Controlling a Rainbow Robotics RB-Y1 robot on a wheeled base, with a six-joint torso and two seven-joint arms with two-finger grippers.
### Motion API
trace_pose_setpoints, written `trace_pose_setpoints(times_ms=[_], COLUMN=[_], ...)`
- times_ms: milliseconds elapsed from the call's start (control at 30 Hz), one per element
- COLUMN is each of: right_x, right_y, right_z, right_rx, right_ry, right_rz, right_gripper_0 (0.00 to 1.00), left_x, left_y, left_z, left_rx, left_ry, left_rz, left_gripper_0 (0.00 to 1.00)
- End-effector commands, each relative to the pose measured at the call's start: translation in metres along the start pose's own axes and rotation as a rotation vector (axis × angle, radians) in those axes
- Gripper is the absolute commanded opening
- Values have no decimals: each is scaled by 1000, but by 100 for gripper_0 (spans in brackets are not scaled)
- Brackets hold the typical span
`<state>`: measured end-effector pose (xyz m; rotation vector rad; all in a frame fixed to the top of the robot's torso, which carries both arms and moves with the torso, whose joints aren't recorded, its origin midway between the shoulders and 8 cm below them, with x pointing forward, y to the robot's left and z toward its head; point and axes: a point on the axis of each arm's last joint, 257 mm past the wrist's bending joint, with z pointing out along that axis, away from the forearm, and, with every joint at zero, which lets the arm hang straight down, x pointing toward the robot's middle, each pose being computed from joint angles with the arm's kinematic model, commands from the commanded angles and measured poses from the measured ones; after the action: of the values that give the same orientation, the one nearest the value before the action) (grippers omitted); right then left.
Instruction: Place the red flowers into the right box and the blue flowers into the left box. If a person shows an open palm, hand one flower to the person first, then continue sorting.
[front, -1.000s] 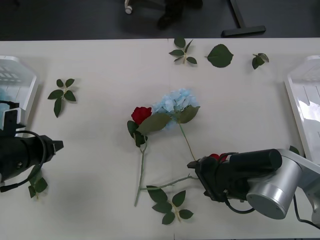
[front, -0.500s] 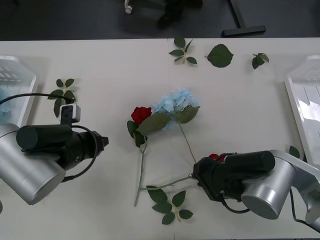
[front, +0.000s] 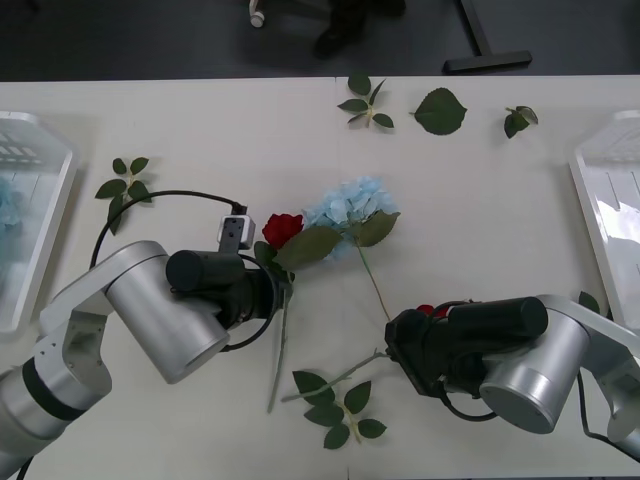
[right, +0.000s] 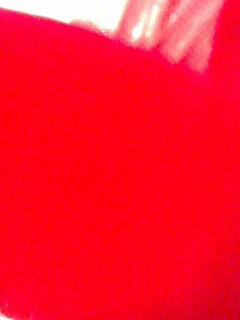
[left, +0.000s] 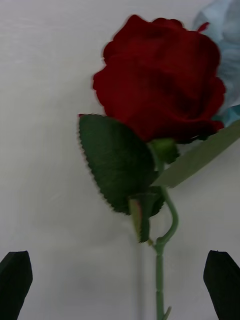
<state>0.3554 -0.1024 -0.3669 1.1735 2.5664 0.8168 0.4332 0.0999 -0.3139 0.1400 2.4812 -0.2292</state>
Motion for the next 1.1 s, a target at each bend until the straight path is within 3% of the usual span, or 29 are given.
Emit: trace_pose_setpoints(times_ms=[33, 233, 533, 833, 867, 933, 967, 1067, 1100], right_x=[-15, -73, -217, -351, -365, -384, -391, -410, -415], right_y=[61, 100, 101, 63, 59, 52, 50, 48, 48], right_z=[-25, -78, -151, -210, -220, -238, -246, -274, -282], right_rx=[-92, -88, 73, 330, 361, 427, 461, 566, 603], right_ry=[-6, -82, -243, -293, -293, -274, -268, -251, -247], right_rz=[60, -50, -541, -955, -993, -1081, -1118, -1173, -1189], right_gripper_0=[0, 0, 0, 0, 0, 0, 0, 0, 0], left_x=[-14, -5, -10, -11, -10, -9, -11, -13, -15], left_y=[-47, -52, -56, -55, -56, -56, -54, -51, -49], left_z=[9, 28, 46, 51, 52, 52, 52, 53, 53], left_rx=[100, 105, 98, 90, 90, 88, 80, 62, 51], left_ry=[-16, 12, 29, 34, 36, 33, 28, 15, 10], left_rz=[145, 240, 303, 331, 337, 348, 354, 382, 395], left_gripper_0=[100, 100, 100, 100, 88, 49, 37, 6, 2])
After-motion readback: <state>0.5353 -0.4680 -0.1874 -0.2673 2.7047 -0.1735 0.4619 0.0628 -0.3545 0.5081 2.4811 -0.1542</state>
